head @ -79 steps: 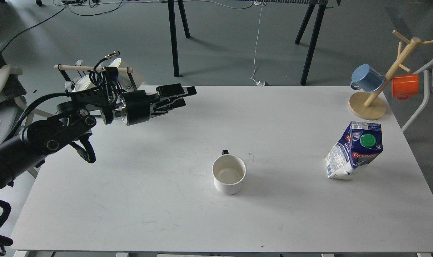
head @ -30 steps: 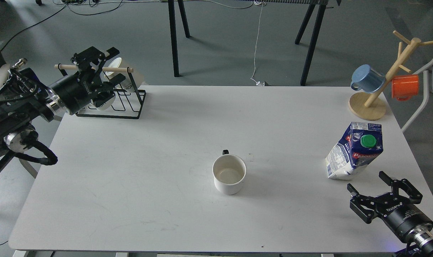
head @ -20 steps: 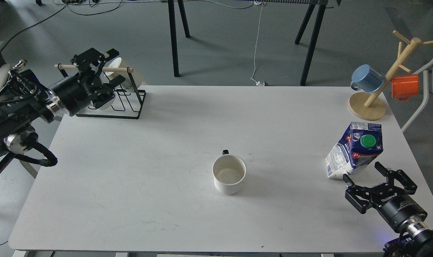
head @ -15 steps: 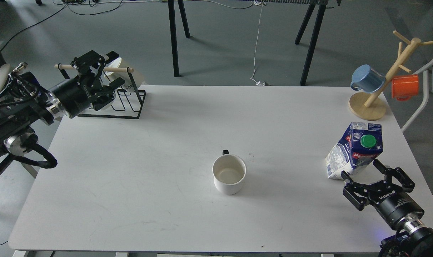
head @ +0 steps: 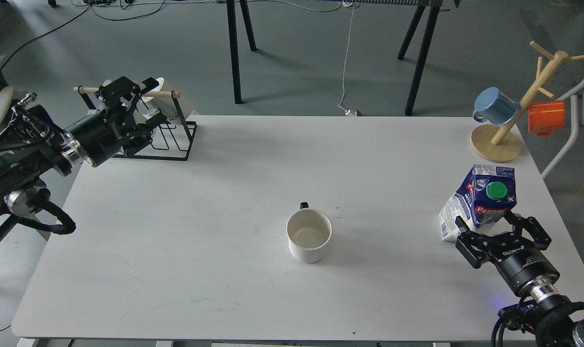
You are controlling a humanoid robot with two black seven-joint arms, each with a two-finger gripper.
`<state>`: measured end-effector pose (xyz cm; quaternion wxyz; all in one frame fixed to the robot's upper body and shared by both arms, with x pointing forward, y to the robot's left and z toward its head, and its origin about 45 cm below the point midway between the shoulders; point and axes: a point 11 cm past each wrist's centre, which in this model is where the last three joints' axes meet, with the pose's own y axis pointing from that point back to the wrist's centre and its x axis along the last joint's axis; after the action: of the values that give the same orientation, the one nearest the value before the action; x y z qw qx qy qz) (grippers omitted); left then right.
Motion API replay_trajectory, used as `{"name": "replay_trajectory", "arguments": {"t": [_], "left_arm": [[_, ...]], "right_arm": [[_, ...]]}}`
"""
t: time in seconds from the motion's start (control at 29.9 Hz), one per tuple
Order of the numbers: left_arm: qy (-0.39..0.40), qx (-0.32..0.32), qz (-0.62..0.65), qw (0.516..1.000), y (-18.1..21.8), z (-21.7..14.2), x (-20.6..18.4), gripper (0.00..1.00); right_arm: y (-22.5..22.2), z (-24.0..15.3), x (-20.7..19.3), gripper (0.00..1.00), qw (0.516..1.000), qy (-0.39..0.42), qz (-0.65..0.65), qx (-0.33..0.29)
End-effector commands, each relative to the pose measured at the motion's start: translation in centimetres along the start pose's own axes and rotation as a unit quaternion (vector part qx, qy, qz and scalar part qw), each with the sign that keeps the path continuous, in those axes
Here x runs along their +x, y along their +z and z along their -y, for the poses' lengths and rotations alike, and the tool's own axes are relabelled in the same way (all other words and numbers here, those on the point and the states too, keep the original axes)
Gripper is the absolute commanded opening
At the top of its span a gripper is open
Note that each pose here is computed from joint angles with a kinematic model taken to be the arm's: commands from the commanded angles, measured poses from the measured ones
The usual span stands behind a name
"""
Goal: Place cup and milk with both arms
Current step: 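Reach the right gripper to the milk carton and grasp its base, then carry the milk carton with the right gripper next to the white mug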
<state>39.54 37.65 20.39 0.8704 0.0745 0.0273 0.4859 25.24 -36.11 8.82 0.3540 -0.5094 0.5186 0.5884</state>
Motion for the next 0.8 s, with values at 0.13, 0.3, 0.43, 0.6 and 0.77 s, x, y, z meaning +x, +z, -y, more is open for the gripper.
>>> {"name": "replay_trajectory", "arguments": {"t": [0.13, 0.3, 0.43, 0.6, 0.77], "left_arm": [[0.002, 0.002, 0.0, 1.0, -0.1, -0.1, 0.1, 0.89], [0.002, 0.004, -0.001, 1.0, -0.3, -0.2, 0.1, 0.9], [0.001, 0.005, -0.002, 1.0, -0.4, -0.2, 0.0, 0.9], [0.001, 0.005, -0.002, 1.0, -0.4, -0.2, 0.0, 0.9], [0.001, 0.006, -0.003, 1.0, -0.6, -0.2, -0.1, 0.9]], "right_arm": [[0.1, -0.1, 0.7, 0.82, 1.0, 0.007, 0.004, 0.006], [0.1, -0.1, 0.7, 0.42, 1.0, 0.007, 0.004, 0.008], [0.6, 0.2, 0.6, 0.21, 1.0, 0.003, 0.01, 0.006], [1.8, 0.5, -0.2, 0.2, 1.0, -0.012, 0.018, -0.008], [5.4, 1.4, -2.5, 0.2, 0.997, -0.052, 0.033, -0.048]]}}
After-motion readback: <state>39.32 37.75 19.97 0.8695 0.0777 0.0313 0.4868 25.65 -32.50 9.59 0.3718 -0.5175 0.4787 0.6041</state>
